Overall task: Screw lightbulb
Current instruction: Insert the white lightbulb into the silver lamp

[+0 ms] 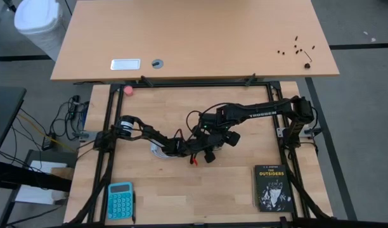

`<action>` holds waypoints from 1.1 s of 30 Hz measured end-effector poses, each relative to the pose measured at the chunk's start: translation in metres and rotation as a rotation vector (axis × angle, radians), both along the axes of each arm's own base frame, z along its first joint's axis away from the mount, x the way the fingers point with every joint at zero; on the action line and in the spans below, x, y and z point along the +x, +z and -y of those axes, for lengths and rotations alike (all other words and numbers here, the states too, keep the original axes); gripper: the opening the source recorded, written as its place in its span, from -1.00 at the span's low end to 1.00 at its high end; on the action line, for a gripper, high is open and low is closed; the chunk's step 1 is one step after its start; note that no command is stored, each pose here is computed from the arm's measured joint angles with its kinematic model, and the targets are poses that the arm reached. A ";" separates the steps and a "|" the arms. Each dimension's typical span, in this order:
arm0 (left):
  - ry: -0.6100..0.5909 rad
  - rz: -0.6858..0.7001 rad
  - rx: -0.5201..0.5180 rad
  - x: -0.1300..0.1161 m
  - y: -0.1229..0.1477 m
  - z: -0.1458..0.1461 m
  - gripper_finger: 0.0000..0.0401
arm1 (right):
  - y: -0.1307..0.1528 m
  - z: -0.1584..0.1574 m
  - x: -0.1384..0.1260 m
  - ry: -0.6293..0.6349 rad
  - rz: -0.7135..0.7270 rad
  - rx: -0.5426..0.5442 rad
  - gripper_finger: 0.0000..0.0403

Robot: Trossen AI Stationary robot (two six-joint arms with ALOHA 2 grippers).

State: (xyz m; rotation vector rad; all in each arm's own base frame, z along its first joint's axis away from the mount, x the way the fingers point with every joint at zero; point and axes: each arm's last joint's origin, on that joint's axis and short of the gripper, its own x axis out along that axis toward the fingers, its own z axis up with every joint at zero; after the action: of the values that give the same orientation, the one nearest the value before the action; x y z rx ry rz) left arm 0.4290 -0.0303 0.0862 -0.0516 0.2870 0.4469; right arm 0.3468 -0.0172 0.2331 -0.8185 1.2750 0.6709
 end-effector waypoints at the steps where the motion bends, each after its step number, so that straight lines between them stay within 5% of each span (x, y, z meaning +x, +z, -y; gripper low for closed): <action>1: 0.000 0.000 0.000 0.000 0.000 0.000 -0.08 | 0.000 0.000 0.000 0.000 0.000 0.000 0.54; 33: -0.001 -0.002 0.003 0.000 0.000 0.000 -0.08 | 0.000 0.000 0.000 -0.041 -0.001 0.014 0.52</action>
State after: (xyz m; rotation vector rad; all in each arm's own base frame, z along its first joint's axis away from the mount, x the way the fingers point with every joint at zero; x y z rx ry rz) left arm 0.4289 -0.0303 0.0861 -0.0483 0.2881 0.4460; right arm 0.3467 -0.0172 0.2328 -0.7787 1.2836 0.6463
